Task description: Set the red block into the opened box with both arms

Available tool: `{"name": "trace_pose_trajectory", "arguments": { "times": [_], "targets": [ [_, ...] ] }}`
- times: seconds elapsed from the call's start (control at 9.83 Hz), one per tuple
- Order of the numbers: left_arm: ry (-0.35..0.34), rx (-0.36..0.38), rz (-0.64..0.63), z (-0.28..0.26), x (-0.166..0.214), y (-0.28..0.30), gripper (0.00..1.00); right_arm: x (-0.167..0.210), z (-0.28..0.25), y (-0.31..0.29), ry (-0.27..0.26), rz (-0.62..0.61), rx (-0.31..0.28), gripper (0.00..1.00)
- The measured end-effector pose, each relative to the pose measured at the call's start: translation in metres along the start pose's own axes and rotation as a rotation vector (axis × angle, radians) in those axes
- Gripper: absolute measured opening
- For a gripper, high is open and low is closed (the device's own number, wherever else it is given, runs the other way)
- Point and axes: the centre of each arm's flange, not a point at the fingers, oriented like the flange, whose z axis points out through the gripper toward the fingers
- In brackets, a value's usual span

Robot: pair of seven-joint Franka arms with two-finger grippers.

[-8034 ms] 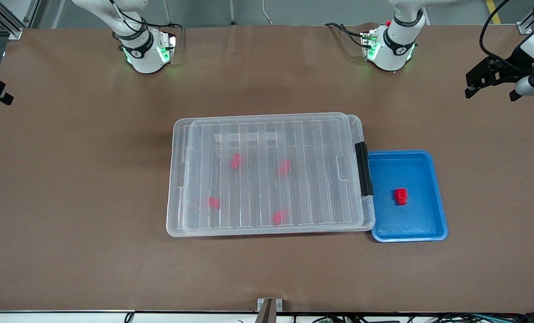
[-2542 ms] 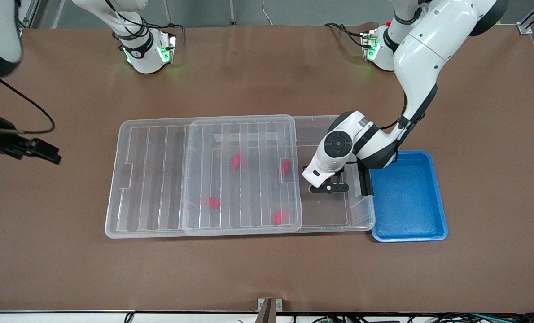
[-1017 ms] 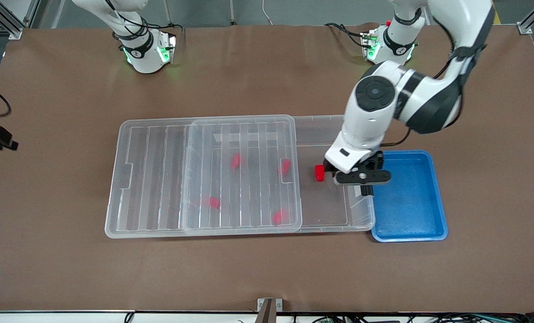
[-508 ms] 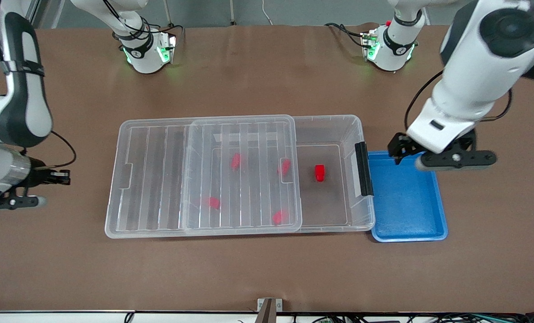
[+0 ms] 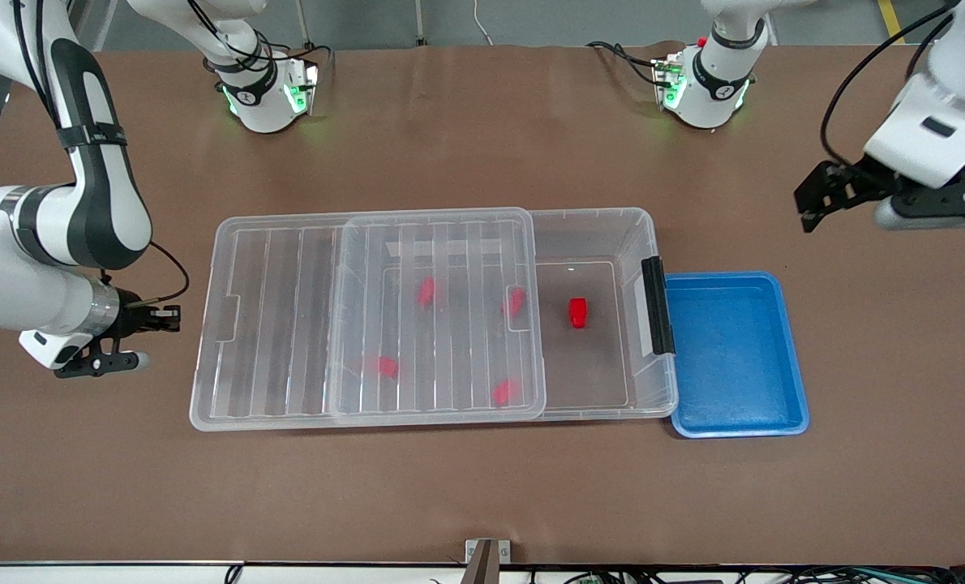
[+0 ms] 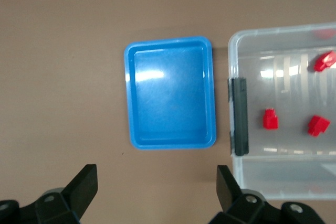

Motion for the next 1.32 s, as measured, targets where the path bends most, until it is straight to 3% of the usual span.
{"name": "trace_pose_trajectory", "arguments": {
  "times": [0.2, 0.41, 1.32],
  "targets": [
    [-0.048, -0.051, -0.012, 0.004, -0.017, -0.026, 1.00, 0.003, 0.011, -0.014, -0.012, 0.001, 0.050, 0.01],
    [-0.070, -0.047, -0.014, 0.010, -0.030, -0.026, 1.00, 0.005, 0.020, -0.021, -0.020, 0.017, 0.099, 0.01],
    [-0.066, -0.040, -0.007, 0.004, -0.045, -0.044, 1.00, 0.019, 0.018, -0.112, -0.037, 0.082, 0.145, 0.01]
  ]
}}
